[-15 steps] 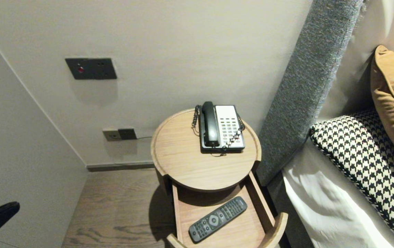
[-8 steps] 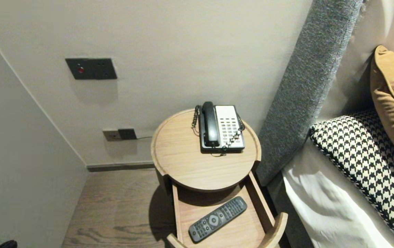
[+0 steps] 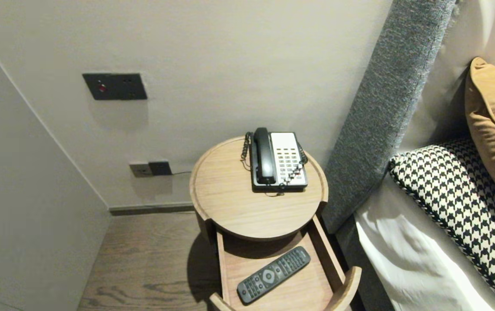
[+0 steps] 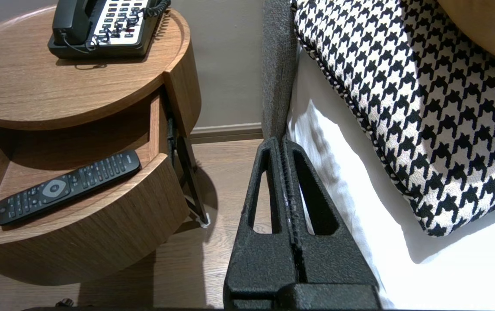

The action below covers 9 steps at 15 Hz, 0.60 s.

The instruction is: Close the nightstand drawer

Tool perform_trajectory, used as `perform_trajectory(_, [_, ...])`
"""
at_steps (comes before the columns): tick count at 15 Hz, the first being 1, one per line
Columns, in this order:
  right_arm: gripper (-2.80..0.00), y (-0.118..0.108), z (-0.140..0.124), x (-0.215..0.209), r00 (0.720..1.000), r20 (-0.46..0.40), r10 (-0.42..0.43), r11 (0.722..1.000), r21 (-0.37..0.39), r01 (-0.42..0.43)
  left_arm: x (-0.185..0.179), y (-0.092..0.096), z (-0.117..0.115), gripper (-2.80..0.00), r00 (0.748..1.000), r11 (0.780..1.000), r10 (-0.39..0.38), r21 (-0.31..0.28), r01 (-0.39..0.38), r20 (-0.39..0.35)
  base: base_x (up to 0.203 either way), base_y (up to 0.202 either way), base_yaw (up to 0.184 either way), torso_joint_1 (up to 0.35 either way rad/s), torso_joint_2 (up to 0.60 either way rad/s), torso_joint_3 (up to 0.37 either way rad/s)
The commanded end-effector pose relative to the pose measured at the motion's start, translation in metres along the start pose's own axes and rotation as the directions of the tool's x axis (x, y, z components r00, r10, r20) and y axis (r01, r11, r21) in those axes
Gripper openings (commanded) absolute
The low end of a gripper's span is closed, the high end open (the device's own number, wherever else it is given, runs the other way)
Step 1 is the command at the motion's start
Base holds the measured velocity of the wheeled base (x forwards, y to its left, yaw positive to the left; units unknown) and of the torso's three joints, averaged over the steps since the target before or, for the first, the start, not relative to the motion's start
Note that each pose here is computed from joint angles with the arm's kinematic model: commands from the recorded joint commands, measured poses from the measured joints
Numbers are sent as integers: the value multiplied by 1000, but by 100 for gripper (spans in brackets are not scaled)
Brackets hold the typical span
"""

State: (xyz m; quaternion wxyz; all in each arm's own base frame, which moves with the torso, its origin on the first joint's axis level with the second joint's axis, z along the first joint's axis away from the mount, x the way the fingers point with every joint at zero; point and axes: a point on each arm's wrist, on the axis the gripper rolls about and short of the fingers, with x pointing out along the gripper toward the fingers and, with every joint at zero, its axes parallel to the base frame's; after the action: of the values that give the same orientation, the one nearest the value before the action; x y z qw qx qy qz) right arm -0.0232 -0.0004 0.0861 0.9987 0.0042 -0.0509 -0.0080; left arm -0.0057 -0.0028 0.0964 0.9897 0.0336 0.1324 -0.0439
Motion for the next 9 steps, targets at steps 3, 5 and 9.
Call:
perform_trajectory(3, [-280, 0, -11, 2, 999, -39, -1, 1000, -1, 1, -1, 0, -2, -280, 1000, 1000, 2, 2, -2, 9, 0, 0, 0, 0, 0, 0])
perform_trajectory(5, [-280, 0, -11, 2, 999, -39, -1, 1000, -1, 1, -2, -1, -2, -280, 999, 1000, 2, 6, -2, 34, 0, 0, 0, 0, 0, 0])
perform_trajectory(9, [-280, 0, -11, 2, 999, -39, -1, 1000, -1, 1, -8, -1, -4, -280, 994, 1000, -3, 17, 1, 105, 0, 0, 0, 0, 0, 0])
